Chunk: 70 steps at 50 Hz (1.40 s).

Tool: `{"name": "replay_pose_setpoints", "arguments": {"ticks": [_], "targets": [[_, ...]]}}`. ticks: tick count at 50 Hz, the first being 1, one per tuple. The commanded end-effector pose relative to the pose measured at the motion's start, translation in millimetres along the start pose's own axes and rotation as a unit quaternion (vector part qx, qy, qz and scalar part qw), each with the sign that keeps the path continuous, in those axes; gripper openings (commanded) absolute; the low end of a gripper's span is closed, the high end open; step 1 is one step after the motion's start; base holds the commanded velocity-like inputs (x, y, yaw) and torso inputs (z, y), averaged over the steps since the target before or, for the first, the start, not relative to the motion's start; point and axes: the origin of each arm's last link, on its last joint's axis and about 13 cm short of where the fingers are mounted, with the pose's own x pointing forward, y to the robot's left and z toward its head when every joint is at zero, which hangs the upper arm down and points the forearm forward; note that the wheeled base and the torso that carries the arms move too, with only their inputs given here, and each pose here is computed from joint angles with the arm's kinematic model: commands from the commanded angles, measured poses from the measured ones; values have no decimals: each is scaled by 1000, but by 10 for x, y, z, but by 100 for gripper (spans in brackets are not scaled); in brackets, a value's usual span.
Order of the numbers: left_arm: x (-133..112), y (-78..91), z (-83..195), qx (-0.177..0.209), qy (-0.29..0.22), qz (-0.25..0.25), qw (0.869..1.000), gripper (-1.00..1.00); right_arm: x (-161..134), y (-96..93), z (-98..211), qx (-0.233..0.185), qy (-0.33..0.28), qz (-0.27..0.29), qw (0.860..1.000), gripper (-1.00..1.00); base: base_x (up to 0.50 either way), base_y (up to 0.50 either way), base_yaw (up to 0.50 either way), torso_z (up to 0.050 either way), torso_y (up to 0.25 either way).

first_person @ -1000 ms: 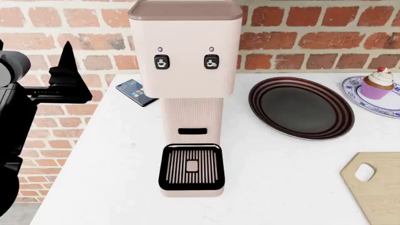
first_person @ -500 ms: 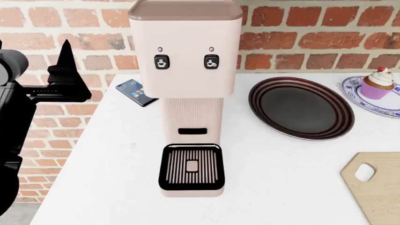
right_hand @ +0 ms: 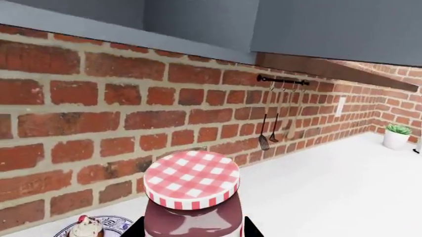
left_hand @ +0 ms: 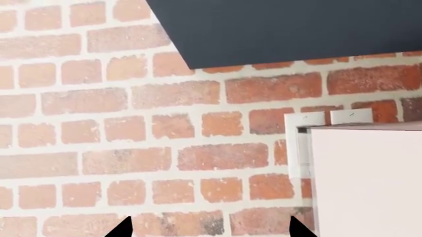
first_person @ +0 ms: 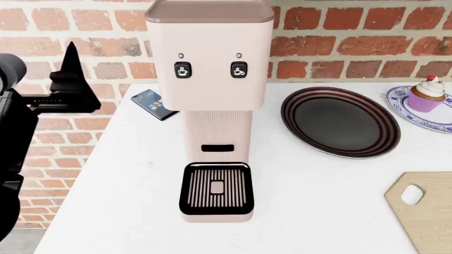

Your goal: From the different types of pastries on the counter, select a croissant and place it on the cutting board. Then retrieve a jar of jam from the cabinet and place it alongside the croissant on the cutting board.

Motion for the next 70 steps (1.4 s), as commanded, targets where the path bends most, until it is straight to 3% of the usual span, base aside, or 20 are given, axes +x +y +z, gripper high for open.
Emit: {"name": "replay_pose_setpoints", "arguments": {"ticks": [1, 12, 34, 56, 70], "targets": [[-137, -45, -266, 26, 72, -28, 997, 100, -61, -118, -301, 4, 21, 58, 998, -100, 0, 0, 10, 0, 0], [-140, -52, -279, 28, 74, -27, 996, 100, -101, -321, -556, 18, 36, 132, 990, -100, -6, 8, 11, 0, 0], [-137, -52, -290, 29, 76, -27, 996, 100, -132, -544, -784, 70, 36, 205, 976, -100, -6, 9, 11, 0, 0], [-147, -39, -277, 29, 74, -26, 996, 100, -396, -690, -1090, 67, 61, 195, 977, -100, -6, 9, 12, 0, 0], [-153, -29, -281, 28, 75, -24, 997, 100, -548, -686, -1263, 53, 83, 204, 974, -100, -8, 10, 12, 0, 0]]}}
